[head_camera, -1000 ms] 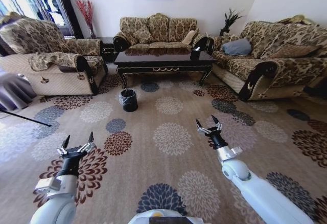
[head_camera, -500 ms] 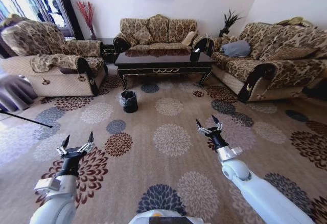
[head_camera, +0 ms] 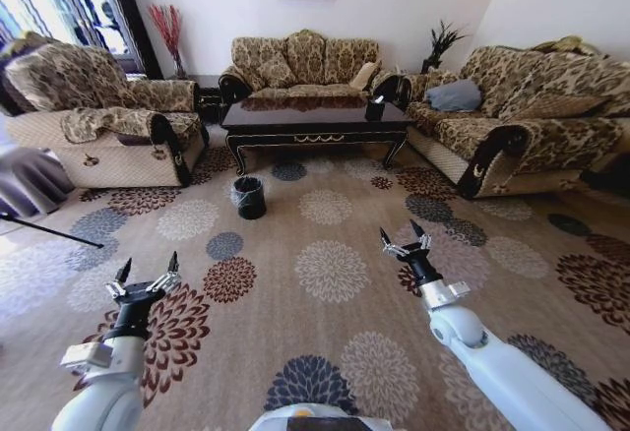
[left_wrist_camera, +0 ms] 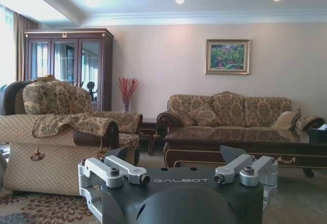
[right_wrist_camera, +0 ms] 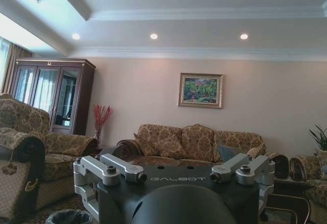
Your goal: Move to the front of the table and pick up the trash from the floor, then place it into the trash bin.
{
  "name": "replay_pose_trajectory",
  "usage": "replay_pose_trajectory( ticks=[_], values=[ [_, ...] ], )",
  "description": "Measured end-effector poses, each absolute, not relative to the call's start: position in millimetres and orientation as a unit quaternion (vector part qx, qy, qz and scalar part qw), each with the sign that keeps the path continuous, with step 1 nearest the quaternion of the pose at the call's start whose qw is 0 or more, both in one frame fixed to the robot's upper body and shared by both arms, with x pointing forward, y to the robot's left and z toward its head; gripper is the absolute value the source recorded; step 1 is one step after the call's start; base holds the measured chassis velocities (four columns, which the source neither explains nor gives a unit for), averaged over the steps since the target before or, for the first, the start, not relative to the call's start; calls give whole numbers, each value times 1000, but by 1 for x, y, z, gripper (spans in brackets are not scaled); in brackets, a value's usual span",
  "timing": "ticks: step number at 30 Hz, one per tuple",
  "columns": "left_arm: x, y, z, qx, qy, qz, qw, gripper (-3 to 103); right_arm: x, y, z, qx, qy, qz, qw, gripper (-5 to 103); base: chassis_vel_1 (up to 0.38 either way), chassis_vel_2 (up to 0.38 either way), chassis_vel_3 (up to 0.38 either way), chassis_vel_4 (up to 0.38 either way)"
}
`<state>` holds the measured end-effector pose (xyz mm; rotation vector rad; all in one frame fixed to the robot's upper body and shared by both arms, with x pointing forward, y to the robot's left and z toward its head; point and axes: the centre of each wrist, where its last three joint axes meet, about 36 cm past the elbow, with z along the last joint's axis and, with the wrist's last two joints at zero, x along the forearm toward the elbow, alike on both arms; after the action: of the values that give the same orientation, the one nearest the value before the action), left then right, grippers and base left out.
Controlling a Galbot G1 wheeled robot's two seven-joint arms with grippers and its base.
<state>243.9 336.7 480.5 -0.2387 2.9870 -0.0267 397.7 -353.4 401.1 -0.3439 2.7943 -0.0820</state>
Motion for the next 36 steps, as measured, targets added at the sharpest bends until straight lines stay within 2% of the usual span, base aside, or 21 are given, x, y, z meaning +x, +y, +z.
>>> replay_pose_trajectory(
  ticks=[9, 18, 27, 36],
  values=[
    [266, 377, 517, -84, 993, -17, 84, 100, 396, -377, 431, -123, 978, -72, 154, 100, 0, 0, 0, 0],
    [284, 403, 530, -78, 994, -29, 77, 100, 369, -372, 446, -109, 982, -78, 129, 100, 0, 0, 0, 0],
    [297, 406, 529, -66, 994, -35, 79, 100, 366, -368, 471, -73, 987, -62, 128, 100, 0, 0, 0, 0],
    [312, 411, 524, -60, 995, -40, 74, 100, 378, -388, 475, -64, 984, -91, 136, 100, 0, 0, 0, 0]
  ],
)
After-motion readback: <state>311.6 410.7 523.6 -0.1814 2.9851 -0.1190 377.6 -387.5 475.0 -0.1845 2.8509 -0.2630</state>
